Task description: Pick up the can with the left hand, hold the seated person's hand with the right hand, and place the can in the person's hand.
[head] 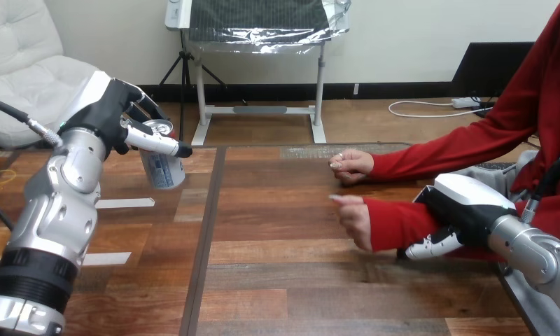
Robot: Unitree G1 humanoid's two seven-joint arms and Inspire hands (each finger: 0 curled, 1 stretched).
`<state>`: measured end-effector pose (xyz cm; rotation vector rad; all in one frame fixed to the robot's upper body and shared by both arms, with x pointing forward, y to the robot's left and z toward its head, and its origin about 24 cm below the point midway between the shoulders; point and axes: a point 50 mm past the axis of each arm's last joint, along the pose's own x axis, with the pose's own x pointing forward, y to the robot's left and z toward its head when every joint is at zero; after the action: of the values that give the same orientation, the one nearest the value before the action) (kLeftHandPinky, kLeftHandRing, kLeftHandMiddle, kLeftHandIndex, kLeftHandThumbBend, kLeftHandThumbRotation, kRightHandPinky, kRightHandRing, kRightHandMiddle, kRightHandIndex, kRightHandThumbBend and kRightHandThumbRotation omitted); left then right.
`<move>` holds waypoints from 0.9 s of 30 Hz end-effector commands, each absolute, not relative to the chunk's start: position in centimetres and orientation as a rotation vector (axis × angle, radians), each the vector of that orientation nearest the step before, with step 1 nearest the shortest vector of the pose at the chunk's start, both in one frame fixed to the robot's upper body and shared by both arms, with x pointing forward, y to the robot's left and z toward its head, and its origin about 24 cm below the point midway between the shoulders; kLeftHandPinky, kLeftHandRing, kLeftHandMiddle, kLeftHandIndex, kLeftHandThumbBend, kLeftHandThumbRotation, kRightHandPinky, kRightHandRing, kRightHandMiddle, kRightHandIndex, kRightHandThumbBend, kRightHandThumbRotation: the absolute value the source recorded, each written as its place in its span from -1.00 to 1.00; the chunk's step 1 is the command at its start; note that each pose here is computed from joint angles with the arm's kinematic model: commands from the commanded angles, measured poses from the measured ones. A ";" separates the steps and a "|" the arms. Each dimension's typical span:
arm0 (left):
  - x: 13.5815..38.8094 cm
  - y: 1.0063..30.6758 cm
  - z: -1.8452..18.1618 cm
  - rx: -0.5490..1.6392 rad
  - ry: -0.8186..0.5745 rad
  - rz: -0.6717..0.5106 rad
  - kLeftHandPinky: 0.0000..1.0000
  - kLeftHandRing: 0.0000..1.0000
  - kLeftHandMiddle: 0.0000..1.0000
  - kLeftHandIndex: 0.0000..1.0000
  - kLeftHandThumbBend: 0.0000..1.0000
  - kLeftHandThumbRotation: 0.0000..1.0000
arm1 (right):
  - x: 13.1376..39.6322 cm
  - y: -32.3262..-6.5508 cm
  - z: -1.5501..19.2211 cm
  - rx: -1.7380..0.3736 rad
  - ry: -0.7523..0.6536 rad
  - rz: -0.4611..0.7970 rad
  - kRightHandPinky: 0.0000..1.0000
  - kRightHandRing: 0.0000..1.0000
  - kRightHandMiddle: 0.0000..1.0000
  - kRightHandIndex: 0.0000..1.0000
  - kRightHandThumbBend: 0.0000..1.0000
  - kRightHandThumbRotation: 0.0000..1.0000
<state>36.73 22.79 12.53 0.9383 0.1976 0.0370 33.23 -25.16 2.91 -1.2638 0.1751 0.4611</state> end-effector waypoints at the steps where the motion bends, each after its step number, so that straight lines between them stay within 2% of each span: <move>1: 37.1 22.9 15.3 0.952 0.099 0.081 -0.38 -0.28 -0.16 -0.13 0.58 -1.00 | 35.1 -23.5 5.9 -1.209 -0.001 0.403 -0.54 -0.47 -0.37 -0.36 0.02 -0.27; 15: 37.1 22.9 15.3 0.953 0.101 0.079 -0.37 -0.28 -0.15 -0.13 0.58 -1.00 | 35.3 -23.6 7.0 -1.169 -0.063 0.376 -0.65 -0.58 -0.46 -0.45 0.02 -0.28; 27: 37.1 22.7 15.3 0.932 0.104 0.076 -0.38 -0.28 -0.15 -0.13 0.56 -1.00 | 35.5 -23.7 8.0 -1.155 -0.107 0.365 -0.69 -0.62 -0.50 -0.49 0.02 -0.14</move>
<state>36.73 22.79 12.52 0.9380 0.1984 0.0369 33.30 -25.00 3.74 -1.2119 0.0932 0.4496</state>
